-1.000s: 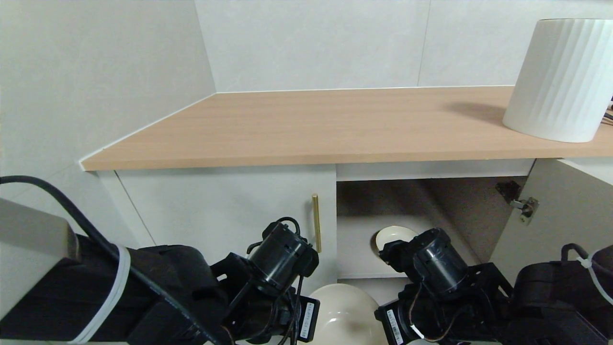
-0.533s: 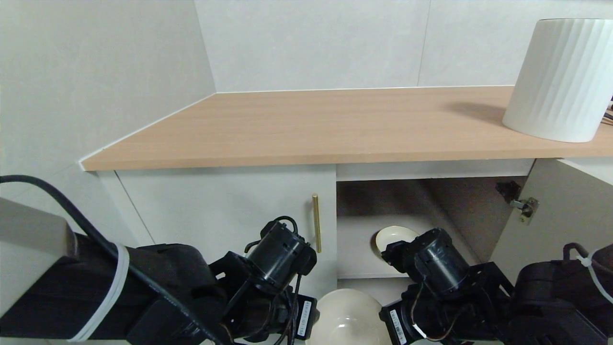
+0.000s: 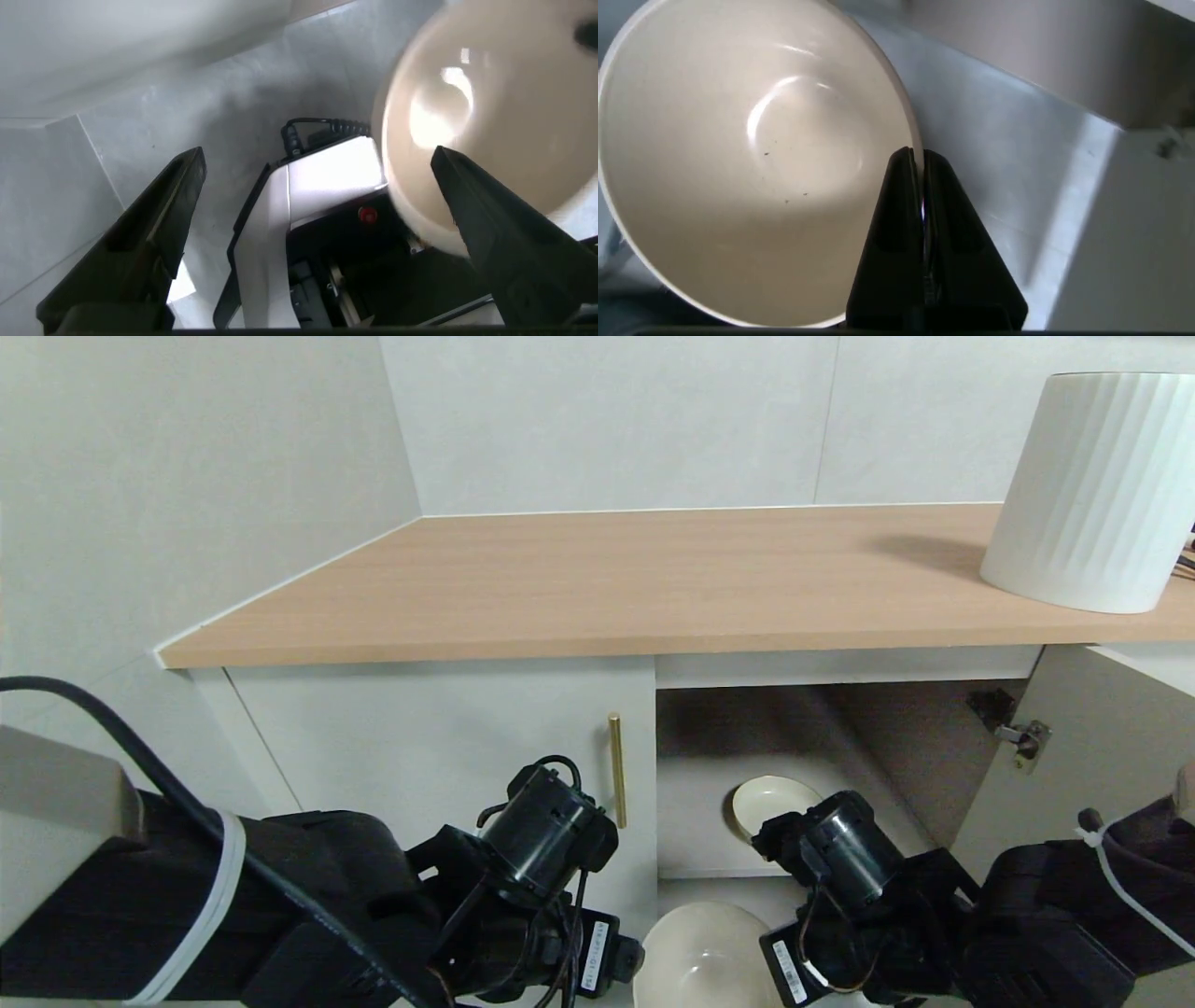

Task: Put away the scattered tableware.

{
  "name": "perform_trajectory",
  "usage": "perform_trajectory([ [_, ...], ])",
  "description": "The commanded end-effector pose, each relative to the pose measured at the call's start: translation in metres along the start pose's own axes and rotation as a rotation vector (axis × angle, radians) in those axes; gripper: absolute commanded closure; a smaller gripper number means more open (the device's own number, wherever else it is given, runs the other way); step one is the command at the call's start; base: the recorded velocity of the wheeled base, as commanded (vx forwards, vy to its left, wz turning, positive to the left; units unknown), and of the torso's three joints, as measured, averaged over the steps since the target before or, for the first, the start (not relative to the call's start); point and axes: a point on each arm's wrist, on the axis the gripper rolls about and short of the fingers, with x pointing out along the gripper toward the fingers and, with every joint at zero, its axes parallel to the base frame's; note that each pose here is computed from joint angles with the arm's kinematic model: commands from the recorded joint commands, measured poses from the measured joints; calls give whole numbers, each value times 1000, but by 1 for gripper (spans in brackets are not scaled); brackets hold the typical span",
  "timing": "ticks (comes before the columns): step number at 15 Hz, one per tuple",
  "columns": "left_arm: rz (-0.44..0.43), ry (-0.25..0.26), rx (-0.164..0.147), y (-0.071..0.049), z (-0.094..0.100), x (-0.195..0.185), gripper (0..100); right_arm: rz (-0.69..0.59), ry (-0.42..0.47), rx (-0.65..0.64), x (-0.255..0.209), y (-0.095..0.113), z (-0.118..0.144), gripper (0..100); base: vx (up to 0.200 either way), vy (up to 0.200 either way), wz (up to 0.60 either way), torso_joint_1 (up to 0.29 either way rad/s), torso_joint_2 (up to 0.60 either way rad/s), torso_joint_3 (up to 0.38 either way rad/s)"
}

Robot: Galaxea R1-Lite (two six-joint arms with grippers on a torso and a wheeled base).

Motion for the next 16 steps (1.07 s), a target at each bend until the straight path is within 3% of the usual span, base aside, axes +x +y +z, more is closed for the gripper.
perform_trajectory([
  [1, -1, -4, -2, 0, 1, -1, 0, -43, 16, 50, 9, -18, 3, 100, 0, 0, 0, 0, 0, 0],
  [4, -7, -15, -4, 1, 1, -5, 0, -109, -34, 177, 11, -51, 16, 100, 0, 0, 0, 0, 0, 0],
  [8, -9, -20, -5, 1, 2, -7, 0, -148, -137, 399, 15, -80, 37, 100, 0, 0, 0, 0, 0, 0],
  [12, -12, -25, -6, 1, 2, -10, 0, -206, -240, 555, 26, -96, 57, 100, 0, 0, 0, 0, 0, 0],
  [16, -12, -24, -5, 1, 1, -10, 0, -237, -297, 618, 33, -108, 65, 100, 0, 0, 0, 0, 0, 0],
])
